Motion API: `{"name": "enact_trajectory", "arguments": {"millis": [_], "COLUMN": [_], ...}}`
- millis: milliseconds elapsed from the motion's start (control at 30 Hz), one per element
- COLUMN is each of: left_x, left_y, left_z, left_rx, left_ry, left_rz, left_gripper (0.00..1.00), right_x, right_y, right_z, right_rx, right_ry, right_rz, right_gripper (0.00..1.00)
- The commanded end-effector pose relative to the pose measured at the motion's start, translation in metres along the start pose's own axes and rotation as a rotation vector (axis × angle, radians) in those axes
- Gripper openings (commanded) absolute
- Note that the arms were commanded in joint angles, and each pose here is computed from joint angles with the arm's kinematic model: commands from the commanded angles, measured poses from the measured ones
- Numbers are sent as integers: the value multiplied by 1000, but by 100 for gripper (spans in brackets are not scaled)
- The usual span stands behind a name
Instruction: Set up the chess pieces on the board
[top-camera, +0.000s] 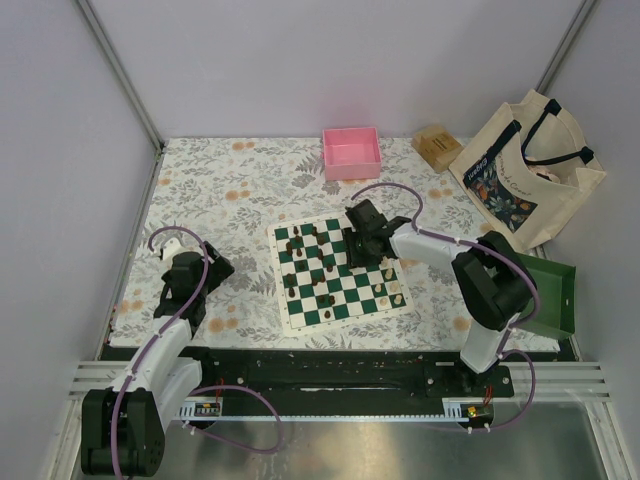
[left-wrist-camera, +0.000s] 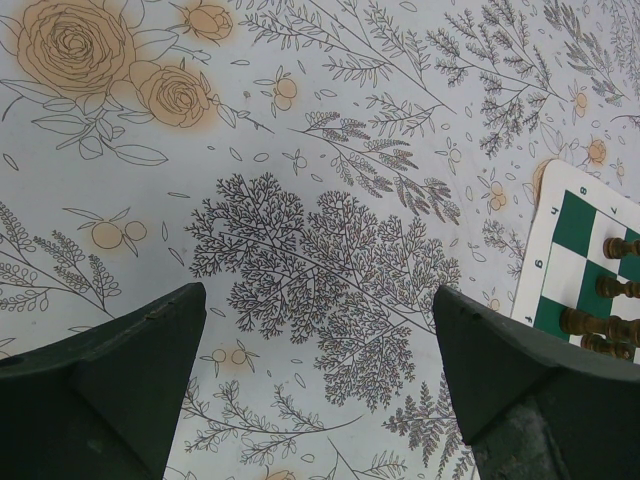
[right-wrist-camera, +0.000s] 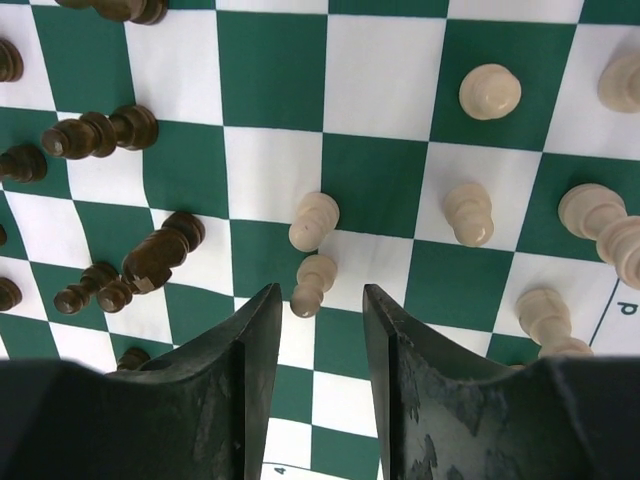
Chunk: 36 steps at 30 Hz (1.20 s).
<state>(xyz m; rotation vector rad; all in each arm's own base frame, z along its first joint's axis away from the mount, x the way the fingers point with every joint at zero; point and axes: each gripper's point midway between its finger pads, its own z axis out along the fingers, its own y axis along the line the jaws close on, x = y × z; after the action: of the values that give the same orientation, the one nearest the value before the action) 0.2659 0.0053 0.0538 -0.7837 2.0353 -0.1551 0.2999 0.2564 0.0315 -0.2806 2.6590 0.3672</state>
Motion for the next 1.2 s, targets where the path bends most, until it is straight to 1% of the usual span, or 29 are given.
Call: {"name": "enact_trajectory", "arguments": {"millis": [0,167,200,500,667,767,933,1167], "left_x": [-23,-22,-23,-23,-22,-23,-22,-23], "left_y": [-17,-16,-17,-16,-16,-16,-17,-16], "left_z": [-1,-1,-1,-1,-1,-1,-1,-2], "left_rx": [52,49,51,49,51,50,53,51], "left_ry": [-70,-68,-68,-68,-68,-69,-68,-71], "left_rz": [-13,-13,-13,-14,-12,-13,-12,-14], "left_gripper": [99,99,99,99,99,99,99,99], "right_x": [-23,-21,-21,-21,-21,-19,-5,10], "right_y": [14,15,14,13,10,-5,-21,-41], "right_z": [-2,0,1,-8,-29,-41,-48,-42], "right_rx": [-54,-54,-52,-50,-51,7,45,88], "right_ry": [-50,-40,-39,-45,-84,-116,-98,-57], "right_rz": [-17,-17,-15,-22,-15,-16,-15,3], "right_gripper": [46,40,37,18,17,16,16,16]}}
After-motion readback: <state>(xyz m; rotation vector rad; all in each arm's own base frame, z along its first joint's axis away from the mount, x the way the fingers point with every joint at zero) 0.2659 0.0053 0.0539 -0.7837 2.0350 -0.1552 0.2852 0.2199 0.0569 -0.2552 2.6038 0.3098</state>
